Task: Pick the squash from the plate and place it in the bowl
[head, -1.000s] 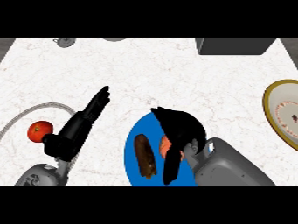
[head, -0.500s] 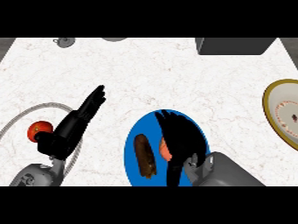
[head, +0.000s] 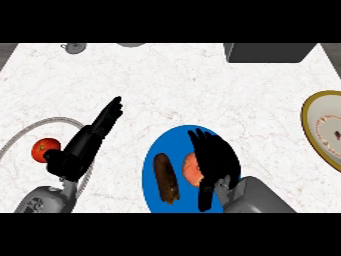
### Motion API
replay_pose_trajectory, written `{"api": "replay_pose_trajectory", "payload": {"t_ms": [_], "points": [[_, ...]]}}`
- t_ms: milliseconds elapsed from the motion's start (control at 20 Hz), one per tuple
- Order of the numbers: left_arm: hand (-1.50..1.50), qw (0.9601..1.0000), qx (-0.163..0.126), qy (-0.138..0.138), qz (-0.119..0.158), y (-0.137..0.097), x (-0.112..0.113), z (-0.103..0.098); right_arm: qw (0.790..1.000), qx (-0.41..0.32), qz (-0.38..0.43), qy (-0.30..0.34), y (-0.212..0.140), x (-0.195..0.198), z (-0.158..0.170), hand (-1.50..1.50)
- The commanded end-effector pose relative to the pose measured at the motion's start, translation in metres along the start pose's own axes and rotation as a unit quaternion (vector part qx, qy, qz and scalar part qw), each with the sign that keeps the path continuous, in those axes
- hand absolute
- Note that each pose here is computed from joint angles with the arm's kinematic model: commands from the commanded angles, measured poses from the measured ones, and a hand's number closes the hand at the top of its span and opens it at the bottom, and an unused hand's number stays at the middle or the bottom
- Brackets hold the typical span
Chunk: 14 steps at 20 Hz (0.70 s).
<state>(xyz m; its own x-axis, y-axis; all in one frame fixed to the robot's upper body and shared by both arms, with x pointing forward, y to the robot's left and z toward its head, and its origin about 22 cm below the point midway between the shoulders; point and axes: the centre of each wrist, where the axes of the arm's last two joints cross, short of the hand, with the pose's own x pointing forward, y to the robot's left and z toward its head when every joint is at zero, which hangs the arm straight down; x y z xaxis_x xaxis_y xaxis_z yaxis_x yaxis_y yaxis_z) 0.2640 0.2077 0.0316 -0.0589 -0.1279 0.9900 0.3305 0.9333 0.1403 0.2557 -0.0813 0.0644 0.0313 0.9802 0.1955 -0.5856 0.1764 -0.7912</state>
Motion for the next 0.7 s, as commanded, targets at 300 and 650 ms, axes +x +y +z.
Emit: {"api": "replay_pose_trajectory", "payload": {"t_ms": [300,650], "points": [[0.00,0.9999,-0.010,-0.002,0.005,0.007,-0.009,0.006,0.999,0.013,-0.004,0.029,0.022,-0.021,-0.027,-1.50],[0.00,1.0000,-0.001,-0.006,0.002,0.003,-0.008,0.008,0.999,-0.039,0.003,-0.034,0.024,-0.017,-0.050,1.50]]}}
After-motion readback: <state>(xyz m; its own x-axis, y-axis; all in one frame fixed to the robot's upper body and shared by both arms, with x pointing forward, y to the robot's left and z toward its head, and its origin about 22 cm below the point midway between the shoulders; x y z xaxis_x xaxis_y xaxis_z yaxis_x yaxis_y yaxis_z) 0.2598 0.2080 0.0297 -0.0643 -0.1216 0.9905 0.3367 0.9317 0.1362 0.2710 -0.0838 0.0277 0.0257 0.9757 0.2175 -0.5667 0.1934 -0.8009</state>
